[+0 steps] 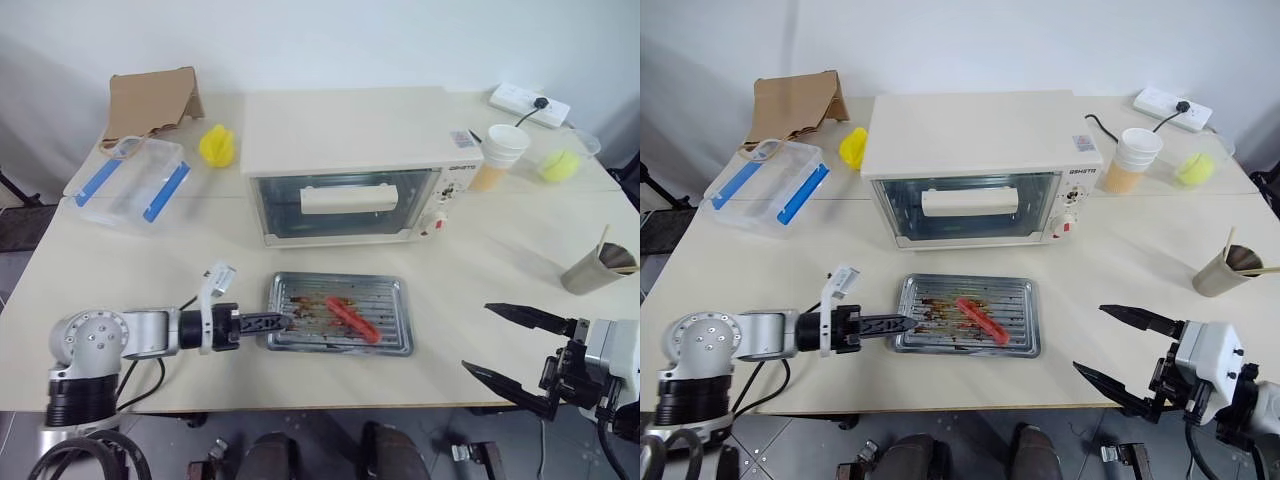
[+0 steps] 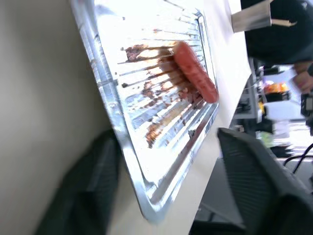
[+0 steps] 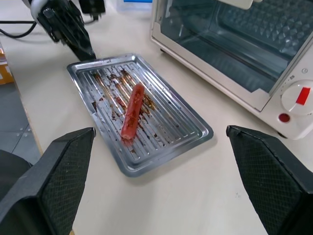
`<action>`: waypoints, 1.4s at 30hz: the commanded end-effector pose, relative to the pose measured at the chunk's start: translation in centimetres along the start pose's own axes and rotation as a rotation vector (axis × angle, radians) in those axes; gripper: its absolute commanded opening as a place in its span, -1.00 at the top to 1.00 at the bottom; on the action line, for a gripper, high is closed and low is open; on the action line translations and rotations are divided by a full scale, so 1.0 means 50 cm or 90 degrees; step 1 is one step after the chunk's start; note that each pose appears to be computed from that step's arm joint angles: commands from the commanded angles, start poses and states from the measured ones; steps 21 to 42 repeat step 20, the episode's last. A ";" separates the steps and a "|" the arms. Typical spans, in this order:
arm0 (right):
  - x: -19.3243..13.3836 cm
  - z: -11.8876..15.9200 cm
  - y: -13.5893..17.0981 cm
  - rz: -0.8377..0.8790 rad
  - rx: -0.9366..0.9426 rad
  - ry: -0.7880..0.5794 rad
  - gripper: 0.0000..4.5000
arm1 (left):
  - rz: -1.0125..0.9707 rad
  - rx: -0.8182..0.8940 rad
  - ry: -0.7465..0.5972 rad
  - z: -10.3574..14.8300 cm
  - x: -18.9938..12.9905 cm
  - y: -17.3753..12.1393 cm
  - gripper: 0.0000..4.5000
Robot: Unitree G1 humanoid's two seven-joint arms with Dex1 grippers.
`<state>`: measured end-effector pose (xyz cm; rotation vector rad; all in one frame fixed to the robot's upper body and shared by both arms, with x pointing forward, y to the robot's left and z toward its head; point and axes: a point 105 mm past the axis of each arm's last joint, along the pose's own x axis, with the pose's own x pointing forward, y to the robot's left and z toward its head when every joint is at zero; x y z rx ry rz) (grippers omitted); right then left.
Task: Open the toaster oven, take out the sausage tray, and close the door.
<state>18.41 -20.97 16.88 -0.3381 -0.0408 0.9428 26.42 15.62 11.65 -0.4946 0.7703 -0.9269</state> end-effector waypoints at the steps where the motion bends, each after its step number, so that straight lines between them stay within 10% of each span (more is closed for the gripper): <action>1: 0.000 -0.001 0.000 0.010 -0.009 -0.004 -1.00 | 0.017 0.153 -0.039 0.029 -0.056 0.011 -0.98; 14: 0.013 -0.010 -0.013 0.079 0.010 -0.018 -1.00 | 0.075 0.675 -0.082 0.013 -0.223 0.057 -0.98; 42: 0.021 -0.019 -0.026 0.094 -0.006 -0.026 -1.00 | 0.104 0.661 -0.140 0.001 -0.244 0.060 -0.98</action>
